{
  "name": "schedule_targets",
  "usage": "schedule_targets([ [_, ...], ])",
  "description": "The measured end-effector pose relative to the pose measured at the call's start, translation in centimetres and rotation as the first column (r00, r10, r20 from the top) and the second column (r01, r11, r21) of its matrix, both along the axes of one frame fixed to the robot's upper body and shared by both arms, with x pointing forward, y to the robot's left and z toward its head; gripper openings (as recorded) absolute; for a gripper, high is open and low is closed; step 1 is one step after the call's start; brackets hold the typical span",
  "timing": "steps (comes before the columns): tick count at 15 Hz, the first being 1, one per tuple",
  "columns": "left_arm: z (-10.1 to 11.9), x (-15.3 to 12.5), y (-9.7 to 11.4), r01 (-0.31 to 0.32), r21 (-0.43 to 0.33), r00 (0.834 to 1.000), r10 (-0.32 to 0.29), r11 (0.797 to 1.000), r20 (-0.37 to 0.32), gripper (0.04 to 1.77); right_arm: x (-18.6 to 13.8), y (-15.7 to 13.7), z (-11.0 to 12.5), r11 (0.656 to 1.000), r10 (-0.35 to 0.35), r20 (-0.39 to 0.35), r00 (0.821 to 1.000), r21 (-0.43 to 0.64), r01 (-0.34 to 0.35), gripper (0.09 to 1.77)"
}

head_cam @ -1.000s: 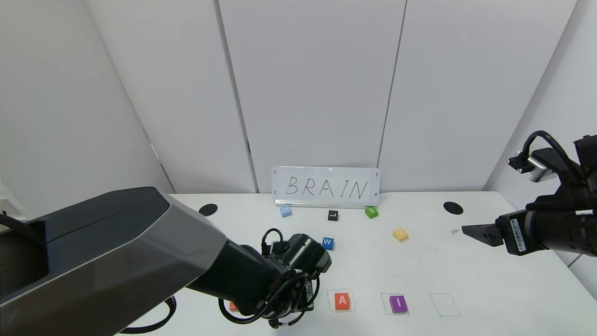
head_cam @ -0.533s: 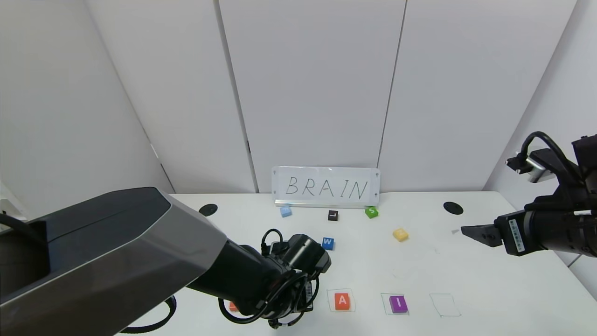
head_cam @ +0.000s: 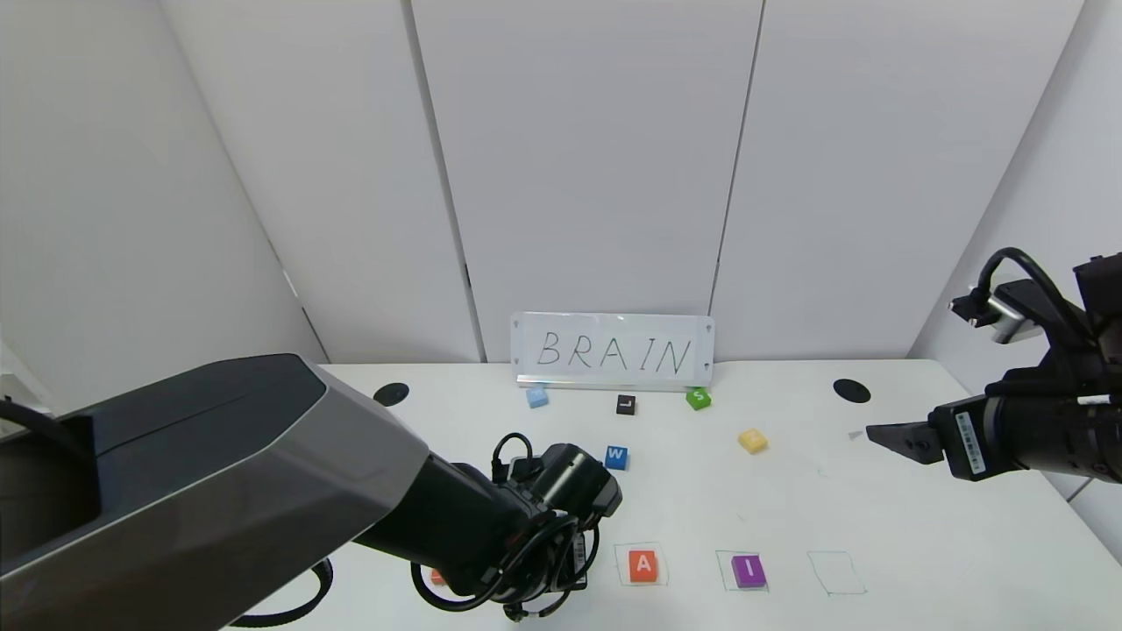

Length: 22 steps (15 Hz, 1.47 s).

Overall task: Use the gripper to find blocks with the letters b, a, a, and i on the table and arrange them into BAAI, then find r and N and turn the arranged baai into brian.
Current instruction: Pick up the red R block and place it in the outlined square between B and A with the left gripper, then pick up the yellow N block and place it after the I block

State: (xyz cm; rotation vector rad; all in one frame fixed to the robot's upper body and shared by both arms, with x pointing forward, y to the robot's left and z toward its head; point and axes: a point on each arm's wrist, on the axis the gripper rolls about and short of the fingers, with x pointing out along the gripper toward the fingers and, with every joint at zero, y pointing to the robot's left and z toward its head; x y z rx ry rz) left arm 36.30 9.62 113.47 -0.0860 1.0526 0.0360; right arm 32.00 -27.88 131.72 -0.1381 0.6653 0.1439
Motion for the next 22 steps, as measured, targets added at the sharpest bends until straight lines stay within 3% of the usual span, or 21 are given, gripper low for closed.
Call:
schedule_targets([
  [3,0.0,0.0,0.0,-0.001,-0.002,1.0,0.001,1.0,0.001,1.07,0.0,0.0,0.0,1.0,0.0,-0.001,1.0,0.0,0.0,1.71],
  [7,0.6,0.1,-0.1,0.002,-0.009,1.0,-0.002,1.0,0.012,1.33,0.0,0.0,0.0,1.0,0.002,-0.001,1.0,0.0,-0.002,1.71],
  [16,3.4,0.0,0.3,0.028,-0.039,0.997,-0.025,0.999,0.07,1.59,-0.1,0.3,-0.1,1.0,-0.007,0.003,1.0,-0.016,0.007,1.71],
  [22,9.8,0.5,3.7,0.114,-0.028,0.971,-0.105,0.993,0.217,1.66,-0.1,0.5,-0.2,1.0,0.001,0.0,1.0,-0.016,-0.001,1.71],
])
